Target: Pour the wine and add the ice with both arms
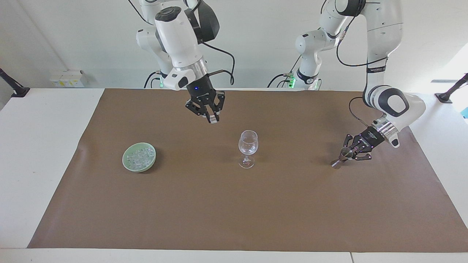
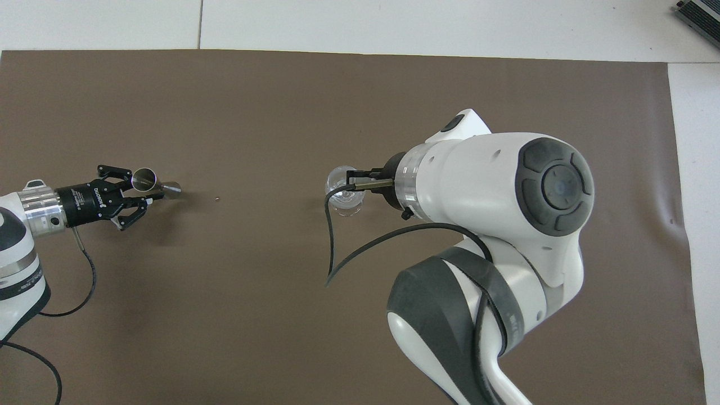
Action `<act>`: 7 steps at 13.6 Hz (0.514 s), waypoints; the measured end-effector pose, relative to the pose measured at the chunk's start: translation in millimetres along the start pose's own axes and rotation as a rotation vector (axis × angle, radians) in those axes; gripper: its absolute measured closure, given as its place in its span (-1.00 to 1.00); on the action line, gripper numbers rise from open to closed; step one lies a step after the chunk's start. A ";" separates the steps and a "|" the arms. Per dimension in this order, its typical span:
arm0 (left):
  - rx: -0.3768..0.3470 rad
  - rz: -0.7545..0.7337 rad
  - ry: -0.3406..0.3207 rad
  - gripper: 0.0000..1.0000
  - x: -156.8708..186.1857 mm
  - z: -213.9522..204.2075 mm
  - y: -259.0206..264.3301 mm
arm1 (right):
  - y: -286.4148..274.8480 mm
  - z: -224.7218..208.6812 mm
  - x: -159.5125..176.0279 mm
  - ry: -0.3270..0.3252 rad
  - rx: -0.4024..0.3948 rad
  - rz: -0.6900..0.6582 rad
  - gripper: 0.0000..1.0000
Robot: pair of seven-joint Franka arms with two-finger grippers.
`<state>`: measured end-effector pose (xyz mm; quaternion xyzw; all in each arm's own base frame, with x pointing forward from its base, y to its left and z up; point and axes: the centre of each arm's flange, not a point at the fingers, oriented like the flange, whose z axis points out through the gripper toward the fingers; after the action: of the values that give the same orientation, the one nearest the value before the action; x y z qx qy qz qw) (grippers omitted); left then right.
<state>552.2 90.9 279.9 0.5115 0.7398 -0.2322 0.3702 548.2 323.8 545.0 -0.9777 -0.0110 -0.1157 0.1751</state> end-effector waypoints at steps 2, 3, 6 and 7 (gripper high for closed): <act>0.009 0.039 0.014 -0.32 -0.1 -1.5 0.9 | -2.4 15.5 4.0 0.003 0.005 -0.005 0.51; 0.019 0.071 0.035 -0.58 -1.0 -4.9 3.0 | -1.3 22.1 6.0 0.007 0.002 -0.008 0.51; 0.042 0.196 0.115 -1.00 -18.6 -25.7 15.5 | -16.8 47.1 -4.1 -0.018 -0.002 -0.044 0.51; 0.050 0.251 0.152 -1.00 -28.2 -35.5 19.7 | -22.6 54.8 -6.5 -0.010 -0.006 -0.063 0.51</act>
<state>565.2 107.3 324.7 0.6250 0.6901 -0.1630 0.3263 552.6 364.1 501.2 -0.9779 -0.0424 -0.1164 0.1683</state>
